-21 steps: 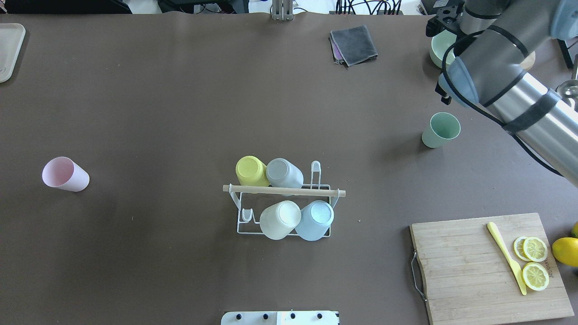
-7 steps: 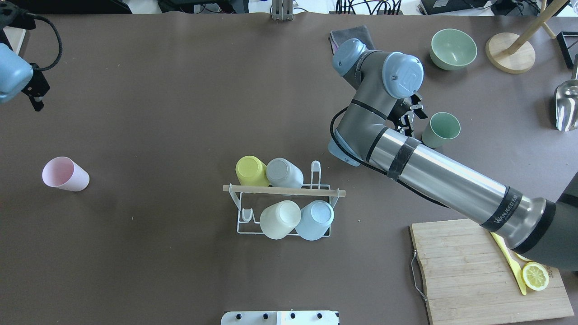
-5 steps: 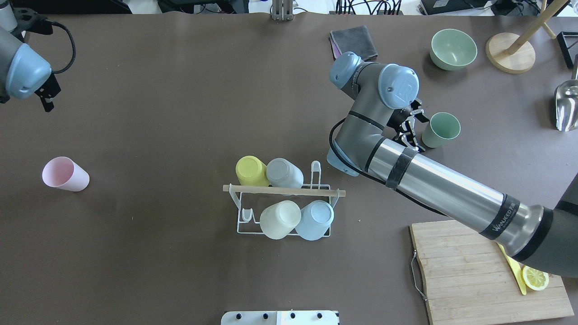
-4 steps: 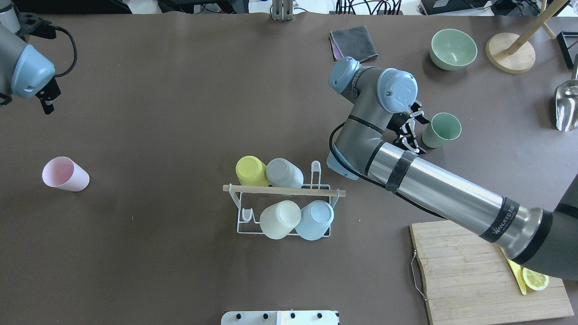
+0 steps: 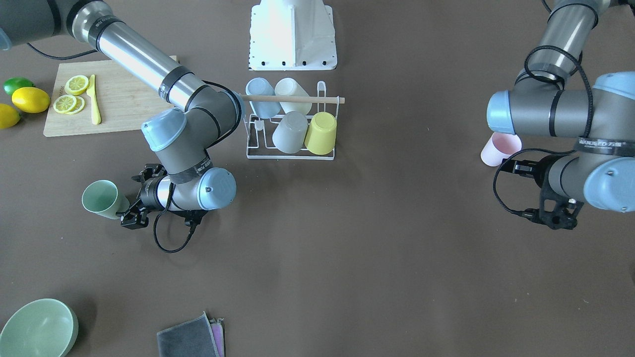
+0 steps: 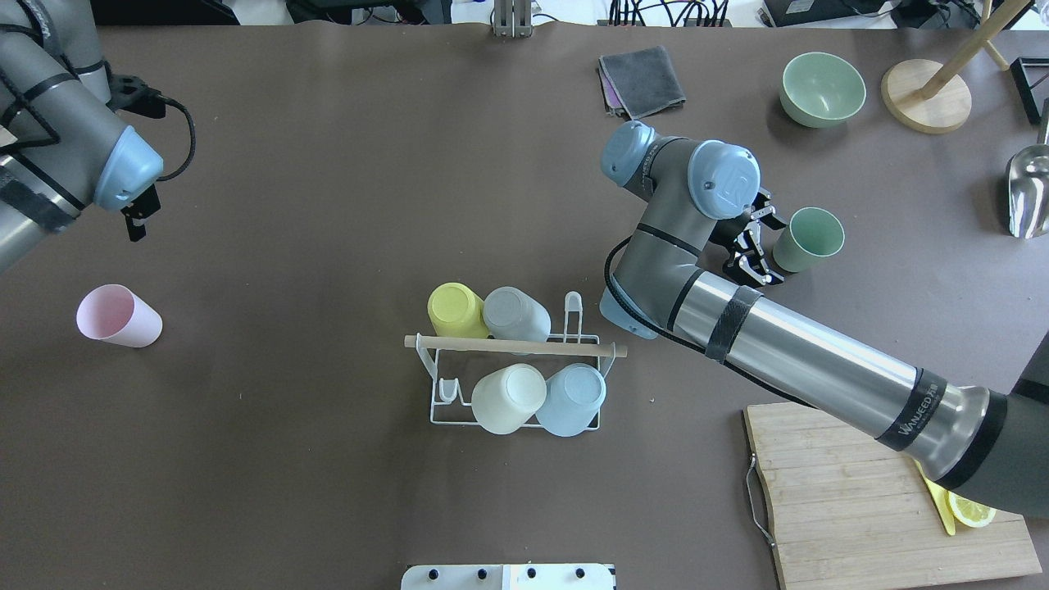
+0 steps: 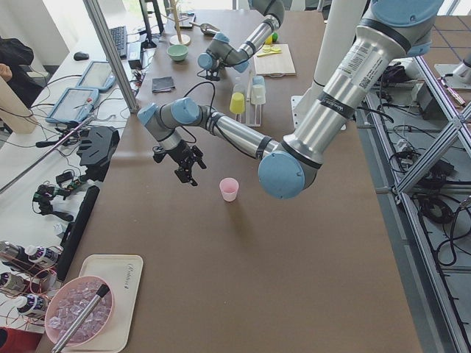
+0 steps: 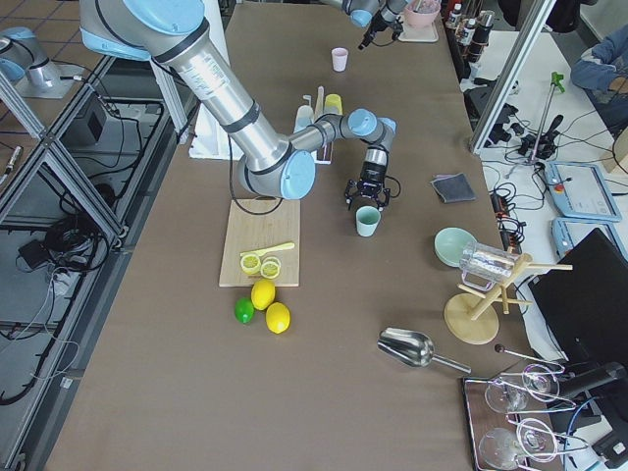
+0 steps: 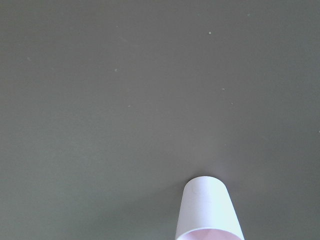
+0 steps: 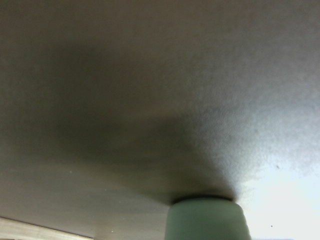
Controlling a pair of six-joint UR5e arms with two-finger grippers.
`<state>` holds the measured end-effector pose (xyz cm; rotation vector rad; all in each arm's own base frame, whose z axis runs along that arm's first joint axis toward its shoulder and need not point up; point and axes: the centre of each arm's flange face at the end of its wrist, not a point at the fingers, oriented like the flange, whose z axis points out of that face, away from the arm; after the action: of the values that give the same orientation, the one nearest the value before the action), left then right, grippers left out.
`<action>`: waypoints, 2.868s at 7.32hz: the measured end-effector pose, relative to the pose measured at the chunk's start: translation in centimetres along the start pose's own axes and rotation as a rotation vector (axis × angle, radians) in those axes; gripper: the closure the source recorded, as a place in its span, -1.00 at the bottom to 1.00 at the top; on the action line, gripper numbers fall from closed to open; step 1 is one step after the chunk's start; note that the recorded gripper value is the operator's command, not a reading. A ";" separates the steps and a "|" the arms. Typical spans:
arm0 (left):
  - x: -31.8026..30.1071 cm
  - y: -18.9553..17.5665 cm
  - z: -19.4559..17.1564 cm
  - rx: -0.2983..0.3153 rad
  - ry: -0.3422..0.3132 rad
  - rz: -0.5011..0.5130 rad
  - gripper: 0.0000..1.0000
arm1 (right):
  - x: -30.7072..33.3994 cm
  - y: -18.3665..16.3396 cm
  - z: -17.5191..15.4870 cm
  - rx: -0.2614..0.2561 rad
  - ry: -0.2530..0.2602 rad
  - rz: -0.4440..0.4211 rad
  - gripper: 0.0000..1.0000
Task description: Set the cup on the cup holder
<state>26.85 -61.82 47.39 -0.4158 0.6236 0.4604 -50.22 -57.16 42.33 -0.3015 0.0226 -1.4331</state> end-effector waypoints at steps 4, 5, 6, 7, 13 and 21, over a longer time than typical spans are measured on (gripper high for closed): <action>2.2 -1.3 4.9 -0.067 0.013 0.040 -0.96 | 1.0 0.5 1.9 -0.031 0.047 -0.058 -1.00; 3.0 -1.6 6.1 -0.084 0.009 0.057 -0.96 | 1.1 0.6 2.4 -0.035 0.049 -0.063 -1.00; 3.4 -1.9 7.2 -0.102 0.005 0.073 -0.96 | 1.2 0.7 2.9 -0.037 0.049 -0.064 -1.00; 3.4 -2.0 8.0 -0.119 0.002 0.093 -0.96 | 1.3 0.8 3.4 -0.039 0.048 -0.064 -1.00; 2.1 -2.5 11.6 -0.225 -0.005 0.093 -0.96 | 2.2 2.0 5.2 -0.049 0.035 -0.073 -1.00; 1.1 -2.3 12.9 -0.272 0.040 0.056 -0.28 | 3.4 5.0 6.0 -0.041 0.033 -0.082 1.00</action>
<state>34.73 -57.00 56.70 -0.6682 0.6148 0.5944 -43.70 -58.83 47.58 -0.3149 0.0674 -1.5201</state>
